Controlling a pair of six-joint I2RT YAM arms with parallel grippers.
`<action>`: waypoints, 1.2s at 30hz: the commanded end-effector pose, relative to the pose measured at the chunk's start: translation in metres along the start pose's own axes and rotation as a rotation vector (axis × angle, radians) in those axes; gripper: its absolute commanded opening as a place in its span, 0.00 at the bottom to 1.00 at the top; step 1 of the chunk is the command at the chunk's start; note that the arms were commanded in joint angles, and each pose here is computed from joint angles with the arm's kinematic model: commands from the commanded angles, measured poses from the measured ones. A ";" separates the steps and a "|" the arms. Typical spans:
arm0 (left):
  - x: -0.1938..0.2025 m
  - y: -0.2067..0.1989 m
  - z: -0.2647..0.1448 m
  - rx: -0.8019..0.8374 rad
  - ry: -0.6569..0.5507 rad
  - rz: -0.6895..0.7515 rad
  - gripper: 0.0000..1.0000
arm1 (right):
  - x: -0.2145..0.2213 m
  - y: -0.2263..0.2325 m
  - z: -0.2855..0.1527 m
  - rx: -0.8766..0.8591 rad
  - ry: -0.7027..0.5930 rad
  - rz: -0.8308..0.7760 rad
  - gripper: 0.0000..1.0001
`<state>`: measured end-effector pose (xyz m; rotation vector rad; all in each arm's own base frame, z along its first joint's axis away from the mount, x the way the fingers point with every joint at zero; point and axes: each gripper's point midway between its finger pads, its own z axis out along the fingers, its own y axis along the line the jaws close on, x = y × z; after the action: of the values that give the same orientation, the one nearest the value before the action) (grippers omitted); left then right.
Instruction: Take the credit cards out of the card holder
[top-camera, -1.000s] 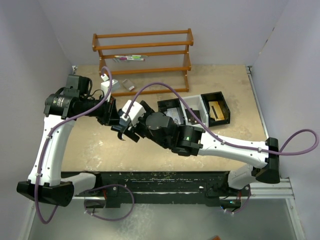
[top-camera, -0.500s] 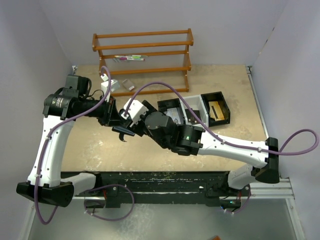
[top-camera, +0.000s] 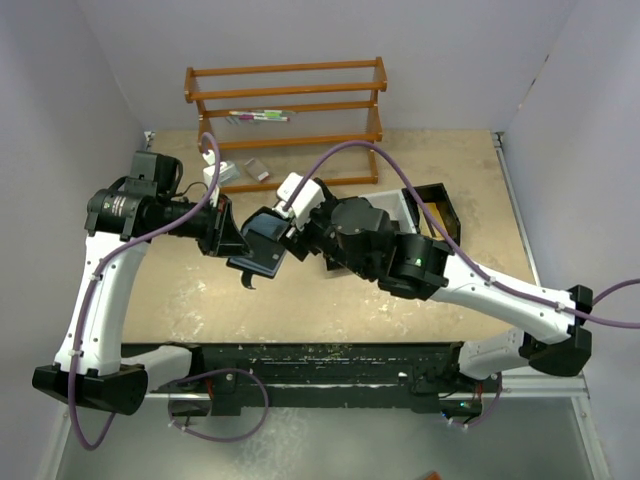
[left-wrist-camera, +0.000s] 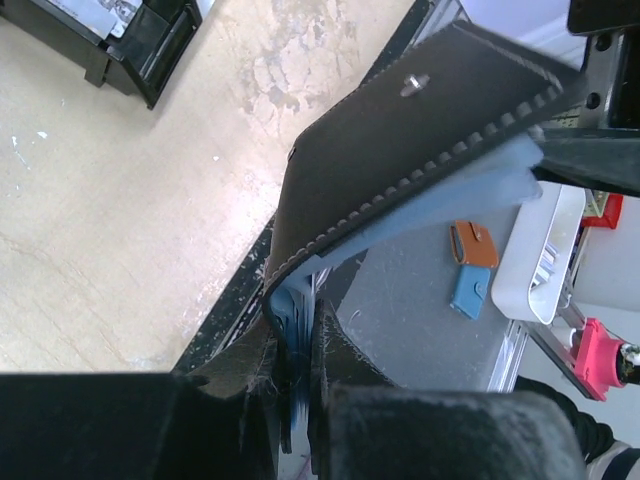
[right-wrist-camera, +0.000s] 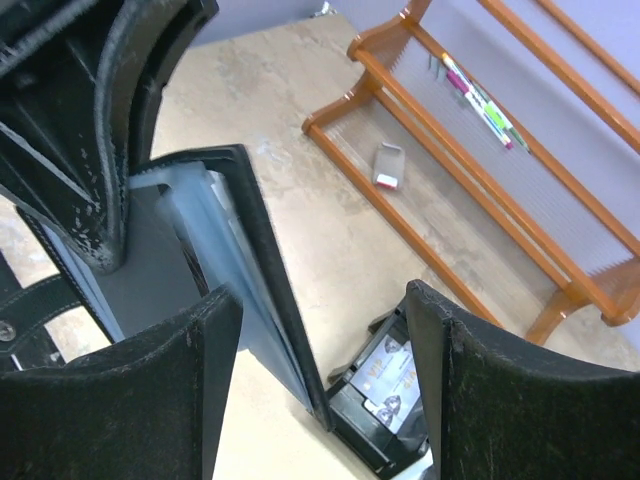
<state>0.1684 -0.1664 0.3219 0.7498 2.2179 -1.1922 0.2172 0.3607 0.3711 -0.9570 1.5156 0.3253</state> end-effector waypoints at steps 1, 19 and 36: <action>-0.009 -0.021 -0.008 0.062 -0.047 0.075 0.00 | -0.029 -0.002 -0.011 -0.038 -0.086 0.051 0.68; -0.009 -0.044 -0.012 0.153 -0.068 0.165 0.00 | -0.028 0.026 -0.008 -0.256 -0.036 0.087 0.38; -0.039 -0.057 -0.029 0.027 -0.346 0.406 0.74 | -0.096 0.015 -0.046 -0.380 -0.328 0.513 0.00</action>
<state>0.1415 -0.1720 0.3718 0.9272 1.7991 -1.0782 0.1845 0.3705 0.4098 -0.9207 1.5366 0.8537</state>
